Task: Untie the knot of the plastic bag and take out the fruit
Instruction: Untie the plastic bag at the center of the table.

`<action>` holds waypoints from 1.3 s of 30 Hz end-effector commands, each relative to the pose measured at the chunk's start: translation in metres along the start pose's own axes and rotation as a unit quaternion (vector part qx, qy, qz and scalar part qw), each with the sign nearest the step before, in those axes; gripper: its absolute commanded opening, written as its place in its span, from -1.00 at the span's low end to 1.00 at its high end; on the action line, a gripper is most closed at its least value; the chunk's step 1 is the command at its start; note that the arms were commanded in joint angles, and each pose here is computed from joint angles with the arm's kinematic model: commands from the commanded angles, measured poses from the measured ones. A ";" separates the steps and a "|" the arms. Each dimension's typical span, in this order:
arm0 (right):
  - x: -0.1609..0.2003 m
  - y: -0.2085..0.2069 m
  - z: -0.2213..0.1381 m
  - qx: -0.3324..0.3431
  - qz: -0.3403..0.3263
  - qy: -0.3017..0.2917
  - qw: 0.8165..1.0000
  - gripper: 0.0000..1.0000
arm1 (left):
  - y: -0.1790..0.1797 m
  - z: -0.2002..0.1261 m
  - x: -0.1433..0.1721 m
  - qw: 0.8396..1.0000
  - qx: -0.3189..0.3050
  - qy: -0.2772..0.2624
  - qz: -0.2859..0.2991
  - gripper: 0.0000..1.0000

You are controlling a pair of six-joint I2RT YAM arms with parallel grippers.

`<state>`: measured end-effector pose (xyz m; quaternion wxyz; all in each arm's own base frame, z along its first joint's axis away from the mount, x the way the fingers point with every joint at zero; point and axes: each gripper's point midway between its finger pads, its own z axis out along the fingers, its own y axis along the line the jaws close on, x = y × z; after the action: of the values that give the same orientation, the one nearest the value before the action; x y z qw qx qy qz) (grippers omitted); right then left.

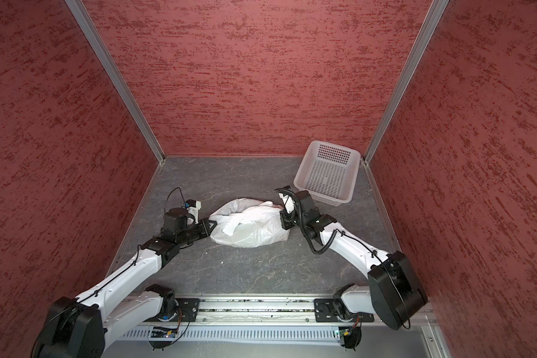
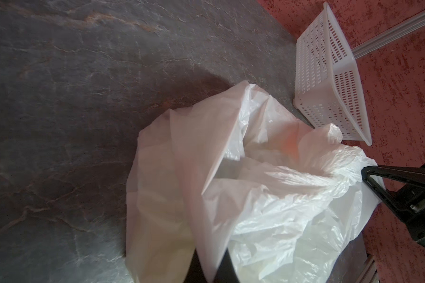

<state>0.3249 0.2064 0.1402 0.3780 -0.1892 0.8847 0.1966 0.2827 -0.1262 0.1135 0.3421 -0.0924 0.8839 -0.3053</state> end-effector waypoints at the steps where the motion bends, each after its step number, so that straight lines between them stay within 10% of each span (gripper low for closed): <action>1: -0.003 -0.019 -0.008 0.041 0.027 -0.008 0.999 -0.97 | 0.001 -0.003 -0.004 1.000 0.004 -0.010 -0.008 -1.00; 9: -0.041 0.017 -0.046 -0.025 -0.042 -0.065 0.997 0.22 | -0.053 -0.001 -0.004 0.995 0.047 -0.004 0.089 -1.00; 14: -0.056 0.043 -0.052 -0.059 -0.102 -0.067 0.991 0.56 | -0.068 -0.001 -0.007 0.992 0.063 -0.018 0.106 -1.00; 28: -0.067 0.062 0.029 -0.070 -0.205 0.007 0.976 0.60 | -0.058 -0.002 -0.003 0.992 0.051 -0.033 0.112 -1.00; 39: -0.046 0.051 0.040 -0.056 -0.235 0.038 0.970 -0.02 | -0.045 -0.005 -0.009 0.993 0.038 -0.046 0.101 -1.00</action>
<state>0.3559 0.2809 0.1621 0.3716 -0.4029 0.8216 0.1566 0.2804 -0.1626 0.1429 0.3947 -0.0027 0.8673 -0.3033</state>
